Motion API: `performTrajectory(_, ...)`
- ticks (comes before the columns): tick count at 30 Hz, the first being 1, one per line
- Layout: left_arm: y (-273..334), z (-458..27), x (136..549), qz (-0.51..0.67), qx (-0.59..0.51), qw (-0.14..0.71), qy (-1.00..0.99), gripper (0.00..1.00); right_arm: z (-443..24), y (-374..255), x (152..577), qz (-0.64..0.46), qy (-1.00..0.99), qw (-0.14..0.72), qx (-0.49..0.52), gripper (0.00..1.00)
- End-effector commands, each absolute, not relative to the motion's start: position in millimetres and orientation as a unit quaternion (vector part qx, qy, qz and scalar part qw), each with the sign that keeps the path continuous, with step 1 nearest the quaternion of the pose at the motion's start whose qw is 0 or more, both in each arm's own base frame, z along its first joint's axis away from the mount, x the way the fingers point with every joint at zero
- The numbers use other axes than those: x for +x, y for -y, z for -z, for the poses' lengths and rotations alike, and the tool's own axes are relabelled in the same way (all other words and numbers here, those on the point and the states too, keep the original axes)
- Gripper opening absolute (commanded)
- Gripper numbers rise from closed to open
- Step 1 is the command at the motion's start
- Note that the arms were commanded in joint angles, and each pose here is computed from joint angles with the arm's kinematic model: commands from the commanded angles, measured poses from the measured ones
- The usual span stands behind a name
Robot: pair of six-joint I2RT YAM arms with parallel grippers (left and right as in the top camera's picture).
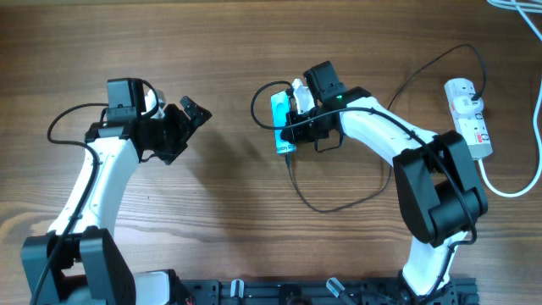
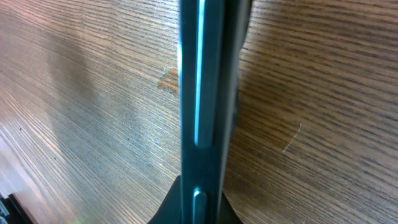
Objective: Plug charger to phone and switch on socket
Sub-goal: 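Lower the plugged phone onto the table with the right gripper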
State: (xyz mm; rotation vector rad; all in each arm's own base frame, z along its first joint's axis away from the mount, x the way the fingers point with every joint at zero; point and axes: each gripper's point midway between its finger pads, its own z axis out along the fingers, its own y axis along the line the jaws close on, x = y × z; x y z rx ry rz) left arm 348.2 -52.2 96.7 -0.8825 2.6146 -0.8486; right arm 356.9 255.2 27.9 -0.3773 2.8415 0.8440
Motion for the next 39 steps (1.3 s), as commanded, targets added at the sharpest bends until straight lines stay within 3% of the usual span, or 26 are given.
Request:
performTrajectory(1, 48.8, -95.0, 349.1, 0.285, -0.299, 0.131, -0.901, 1.00, -21.5, -258.5, 357.9, -0.282, -0.947, 0.073, -0.134, 0.04)
performTrajectory(33, 48.8, -95.0, 349.1, 0.285, -0.299, 0.131, -0.901, 1.00, -20.9, -257.6, 358.1, -0.280, -0.951, 0.067, -0.111, 0.04)
performTrajectory(34, 48.8, -95.0, 349.1, 0.285, -0.299, 0.131, -0.901, 1.00, -20.9, -257.6, 358.1, -0.280, -0.951, 0.067, -0.111, 0.06)
performTrajectory(36, 48.8, -95.0, 349.1, 0.285, -0.299, 0.131, -0.901, 1.00, -20.9, -257.6, 358.3, -0.280, -0.951, 0.068, -0.111, 0.19)
performTrajectory(39, 48.8, -95.0, 349.1, 0.285, -0.299, 0.131, -0.901, 1.00, -20.9, -257.4, 358.3, -0.280, -0.951, 0.068, -0.111, 0.24)
